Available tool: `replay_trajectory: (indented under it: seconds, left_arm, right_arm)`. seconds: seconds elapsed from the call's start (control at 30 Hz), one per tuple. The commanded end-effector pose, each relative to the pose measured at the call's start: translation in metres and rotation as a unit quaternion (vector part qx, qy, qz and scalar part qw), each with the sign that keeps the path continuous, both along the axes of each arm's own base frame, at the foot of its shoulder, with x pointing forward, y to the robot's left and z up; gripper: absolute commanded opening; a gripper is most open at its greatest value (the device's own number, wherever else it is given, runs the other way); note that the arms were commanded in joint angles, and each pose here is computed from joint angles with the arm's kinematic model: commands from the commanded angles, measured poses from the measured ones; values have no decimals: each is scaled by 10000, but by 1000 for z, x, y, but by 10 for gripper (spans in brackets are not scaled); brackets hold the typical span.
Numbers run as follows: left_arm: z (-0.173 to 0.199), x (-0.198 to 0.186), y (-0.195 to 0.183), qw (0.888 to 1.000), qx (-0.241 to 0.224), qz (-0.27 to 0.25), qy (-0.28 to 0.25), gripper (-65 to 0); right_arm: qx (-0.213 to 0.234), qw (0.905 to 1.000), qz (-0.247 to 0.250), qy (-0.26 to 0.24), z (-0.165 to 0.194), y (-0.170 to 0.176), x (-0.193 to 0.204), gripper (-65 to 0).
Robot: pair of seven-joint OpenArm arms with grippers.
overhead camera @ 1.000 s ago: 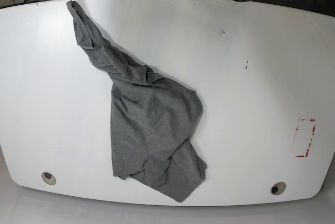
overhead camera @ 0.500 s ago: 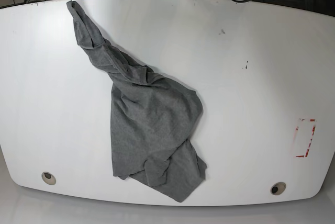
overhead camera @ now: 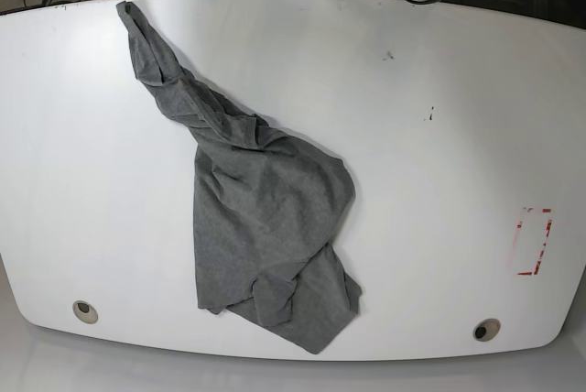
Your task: Fold the T-shirt properly
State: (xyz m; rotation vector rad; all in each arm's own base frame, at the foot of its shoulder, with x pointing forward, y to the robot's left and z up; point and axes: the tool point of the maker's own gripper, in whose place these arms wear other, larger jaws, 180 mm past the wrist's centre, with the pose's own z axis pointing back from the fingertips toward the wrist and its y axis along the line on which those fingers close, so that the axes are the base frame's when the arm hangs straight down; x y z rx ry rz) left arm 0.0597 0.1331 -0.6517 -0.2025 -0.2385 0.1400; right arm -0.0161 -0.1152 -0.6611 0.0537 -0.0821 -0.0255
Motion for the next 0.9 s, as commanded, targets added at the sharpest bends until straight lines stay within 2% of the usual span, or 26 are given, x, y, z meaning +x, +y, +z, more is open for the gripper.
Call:
replay_trajectory:
  seconds: [0.0,0.1,0.13,0.2,0.87]
  left_arm:
    - [0,2,4,10000,34,18,-21,-534]
    - [0,2,4,10000,34,19,-17,-535]
    - [-4,-41,9,9990,74,-75,424,-518]
    - [-3,-55,22,9983,173,-95,540,-517]
    - [-3,-56,29,9983,236,-84,517,-517]
  right_arm:
    - [10,10000,-46,-7,0,0,-1,-388]
    - [12,10000,-42,-2,0,0,-1,-388]
    - [103,9999,13,-75,1,9,2,-396]
    - [110,9999,13,-76,1,9,2,-396]
    - [101,9999,14,-83,1,8,2,-396]
